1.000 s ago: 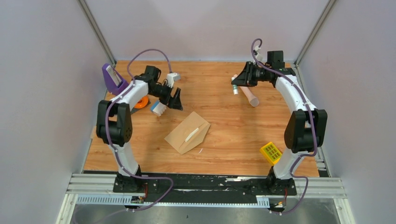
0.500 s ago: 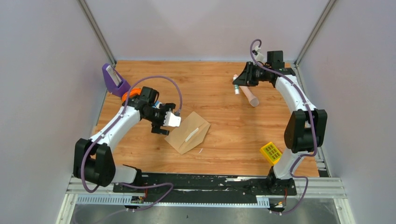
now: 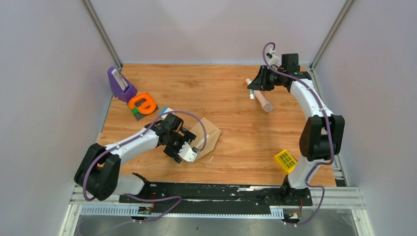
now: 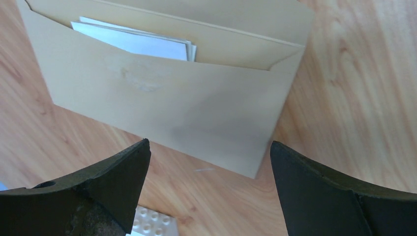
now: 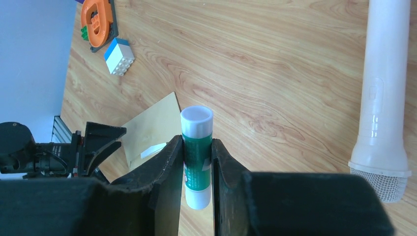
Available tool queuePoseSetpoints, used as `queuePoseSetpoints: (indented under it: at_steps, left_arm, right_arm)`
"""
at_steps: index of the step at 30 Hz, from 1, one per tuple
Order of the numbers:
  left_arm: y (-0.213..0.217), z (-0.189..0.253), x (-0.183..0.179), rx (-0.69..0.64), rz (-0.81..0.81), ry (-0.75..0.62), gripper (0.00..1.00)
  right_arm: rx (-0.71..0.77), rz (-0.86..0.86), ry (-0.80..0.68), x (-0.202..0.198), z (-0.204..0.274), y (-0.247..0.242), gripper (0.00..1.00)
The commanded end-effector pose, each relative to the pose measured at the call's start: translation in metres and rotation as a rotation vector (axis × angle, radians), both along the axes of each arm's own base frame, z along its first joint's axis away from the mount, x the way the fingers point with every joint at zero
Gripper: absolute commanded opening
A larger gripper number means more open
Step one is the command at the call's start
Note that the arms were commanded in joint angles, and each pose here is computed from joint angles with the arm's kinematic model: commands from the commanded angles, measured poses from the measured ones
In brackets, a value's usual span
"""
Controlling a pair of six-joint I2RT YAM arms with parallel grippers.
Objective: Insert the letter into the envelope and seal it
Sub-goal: Open the solid glue cap from the solid glue.
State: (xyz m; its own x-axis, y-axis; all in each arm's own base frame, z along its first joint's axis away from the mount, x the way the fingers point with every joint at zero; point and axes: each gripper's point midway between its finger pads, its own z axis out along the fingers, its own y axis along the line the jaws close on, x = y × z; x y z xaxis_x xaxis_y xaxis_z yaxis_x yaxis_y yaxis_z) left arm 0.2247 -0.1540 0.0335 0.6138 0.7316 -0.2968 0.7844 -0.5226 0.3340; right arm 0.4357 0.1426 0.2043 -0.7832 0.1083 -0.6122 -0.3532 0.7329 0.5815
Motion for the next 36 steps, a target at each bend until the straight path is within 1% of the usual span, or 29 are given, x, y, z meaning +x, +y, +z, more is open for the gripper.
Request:
queuePoseSetpoints:
  at_steps: [1, 3, 7, 10, 16, 18, 23, 25, 28, 31, 34, 36]
  left_arm:
    - [-0.016, -0.001, 0.020, -0.019, 0.000, -0.144, 1.00]
    - [-0.021, -0.007, 0.018, -0.021, -0.006, -0.160, 1.00]
    - [-0.027, -0.016, -0.003, -0.013, -0.048, -0.081, 1.00]
    - [-0.033, -0.017, -0.013, -0.021, -0.034, -0.026, 1.00]
    - [-0.069, -0.009, -0.032, -0.074, -0.051, 0.075, 1.00]
    - [-0.084, -0.007, -0.030, -0.097, -0.027, 0.078, 1.00]
    - [-0.121, -0.004, 0.002, -0.167, 0.076, 0.019, 1.00]
    - [-0.128, -0.005, 0.022, -0.169, 0.120, -0.038, 1.00]
    - [-0.131, -0.007, 0.056, -0.152, 0.208, -0.154, 1.00]
    - [-0.140, -0.005, 0.085, -0.160, 0.275, -0.235, 1.00]
    - [-0.148, 0.005, 0.097, -0.193, 0.308, -0.252, 1.00]
    - [-0.154, 0.031, 0.101, -0.260, 0.327, -0.242, 1.00]
  right_arm:
    - [-0.023, -0.009, -0.072, 0.007, 0.018, -0.008, 0.00]
    - [-0.021, -0.009, -0.072, 0.007, 0.018, -0.008, 0.00]
    - [-0.013, -0.010, -0.061, 0.007, 0.017, -0.009, 0.00]
    - [-0.009, -0.012, -0.051, 0.008, 0.014, -0.010, 0.00]
    - [-0.008, -0.020, -0.049, 0.010, 0.014, -0.013, 0.00]
    - [-0.007, -0.026, -0.049, 0.010, 0.015, -0.016, 0.00]
    - [0.006, -0.028, -0.054, 0.009, 0.020, -0.018, 0.00]
    - [0.013, -0.056, -0.057, 0.011, 0.023, -0.031, 0.00]
    - [0.024, -0.059, -0.061, 0.009, 0.028, -0.034, 0.00]
    - [0.032, -0.058, -0.063, 0.008, 0.030, -0.034, 0.00]
    - [0.041, -0.048, -0.067, 0.006, 0.033, -0.033, 0.00]
    - [0.056, -0.037, -0.069, 0.003, 0.036, -0.031, 0.00]
